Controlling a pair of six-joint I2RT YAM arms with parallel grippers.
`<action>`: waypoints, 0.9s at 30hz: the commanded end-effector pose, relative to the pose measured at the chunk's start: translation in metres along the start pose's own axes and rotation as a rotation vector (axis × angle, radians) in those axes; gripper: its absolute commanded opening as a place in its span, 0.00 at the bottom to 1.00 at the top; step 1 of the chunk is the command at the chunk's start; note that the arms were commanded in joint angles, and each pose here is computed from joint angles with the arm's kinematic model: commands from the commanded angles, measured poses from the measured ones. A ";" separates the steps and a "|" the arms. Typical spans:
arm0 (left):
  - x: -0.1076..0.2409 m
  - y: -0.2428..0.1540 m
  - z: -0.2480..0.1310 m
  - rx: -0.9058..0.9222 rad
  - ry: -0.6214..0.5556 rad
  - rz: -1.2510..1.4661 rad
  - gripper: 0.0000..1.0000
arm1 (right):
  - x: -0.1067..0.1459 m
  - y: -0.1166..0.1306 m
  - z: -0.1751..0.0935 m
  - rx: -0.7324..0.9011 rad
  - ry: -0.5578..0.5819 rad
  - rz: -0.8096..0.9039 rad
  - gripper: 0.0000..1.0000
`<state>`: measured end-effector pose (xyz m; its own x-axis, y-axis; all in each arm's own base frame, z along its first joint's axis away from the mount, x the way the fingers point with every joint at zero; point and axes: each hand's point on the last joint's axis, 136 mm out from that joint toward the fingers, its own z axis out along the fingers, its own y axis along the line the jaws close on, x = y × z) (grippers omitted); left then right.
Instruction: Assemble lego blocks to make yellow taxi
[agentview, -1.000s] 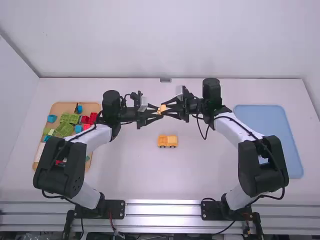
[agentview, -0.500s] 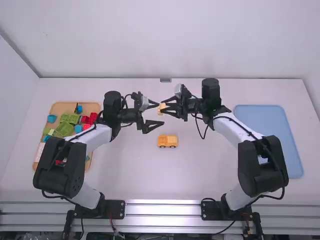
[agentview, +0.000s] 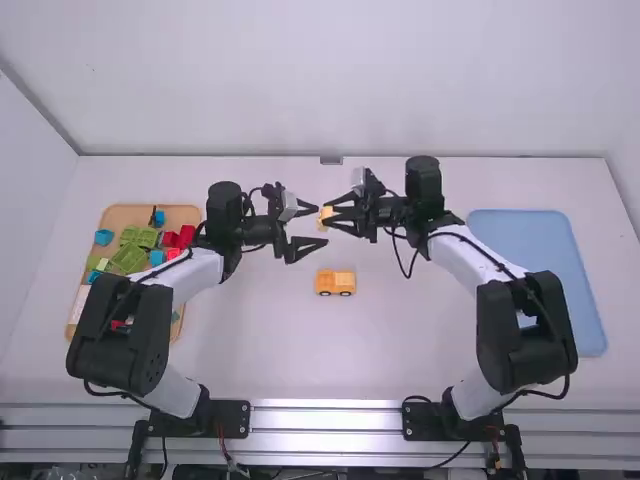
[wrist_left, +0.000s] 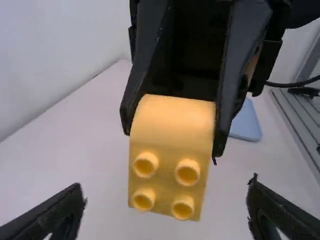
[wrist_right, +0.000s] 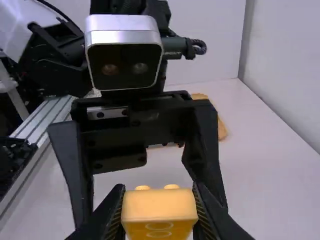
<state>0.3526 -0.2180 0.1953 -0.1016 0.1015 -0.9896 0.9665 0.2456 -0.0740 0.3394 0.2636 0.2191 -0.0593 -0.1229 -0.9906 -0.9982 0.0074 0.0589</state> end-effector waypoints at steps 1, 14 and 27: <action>0.000 -0.010 0.001 0.052 -0.009 0.005 0.79 | 0.002 0.010 0.004 -0.054 -0.013 -0.002 0.09; -0.011 -0.024 -0.002 0.146 -0.049 0.052 0.51 | 0.002 0.012 0.000 -0.071 -0.021 -0.009 0.09; -0.011 -0.025 -0.001 0.150 -0.050 0.047 0.07 | 0.005 0.012 -0.002 -0.069 -0.016 -0.026 0.14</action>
<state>0.3372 -0.2221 0.2075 -0.0516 0.0691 -0.9963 0.9890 0.1422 -0.0413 0.3253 0.2624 0.2198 -0.0242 -0.1019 -0.9945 -0.9970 -0.0712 0.0315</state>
